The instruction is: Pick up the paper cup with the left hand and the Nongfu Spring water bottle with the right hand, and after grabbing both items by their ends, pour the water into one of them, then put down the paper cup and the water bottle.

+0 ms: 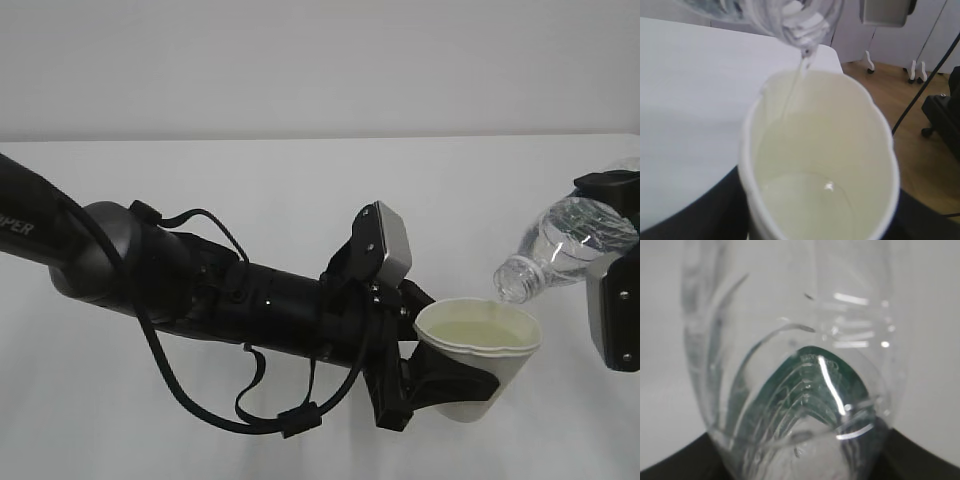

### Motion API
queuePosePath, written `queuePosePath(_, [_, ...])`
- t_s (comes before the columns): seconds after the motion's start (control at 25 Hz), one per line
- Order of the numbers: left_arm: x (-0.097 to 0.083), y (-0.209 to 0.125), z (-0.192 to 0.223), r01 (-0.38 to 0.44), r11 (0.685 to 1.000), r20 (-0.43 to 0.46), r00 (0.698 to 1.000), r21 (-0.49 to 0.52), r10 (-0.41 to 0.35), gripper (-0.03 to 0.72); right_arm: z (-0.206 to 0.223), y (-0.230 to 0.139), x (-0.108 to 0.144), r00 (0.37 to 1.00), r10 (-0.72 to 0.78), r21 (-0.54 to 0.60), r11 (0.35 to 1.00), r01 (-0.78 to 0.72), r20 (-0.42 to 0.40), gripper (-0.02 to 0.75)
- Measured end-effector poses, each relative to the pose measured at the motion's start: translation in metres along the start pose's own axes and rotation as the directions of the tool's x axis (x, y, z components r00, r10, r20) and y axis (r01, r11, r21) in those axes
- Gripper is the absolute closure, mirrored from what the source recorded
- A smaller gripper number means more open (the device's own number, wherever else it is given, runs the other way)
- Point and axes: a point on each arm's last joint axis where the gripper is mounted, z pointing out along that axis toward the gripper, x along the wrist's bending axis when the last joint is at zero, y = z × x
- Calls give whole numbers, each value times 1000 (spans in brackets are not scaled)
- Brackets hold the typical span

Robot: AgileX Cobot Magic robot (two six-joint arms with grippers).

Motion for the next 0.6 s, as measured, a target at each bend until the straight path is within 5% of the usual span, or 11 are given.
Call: queuePosePath(0.6, [0, 0, 0, 0, 1000, 0, 1000, 0, 0, 262, 0, 0, 0, 1000, -1, 0, 1000, 1, 0, 336])
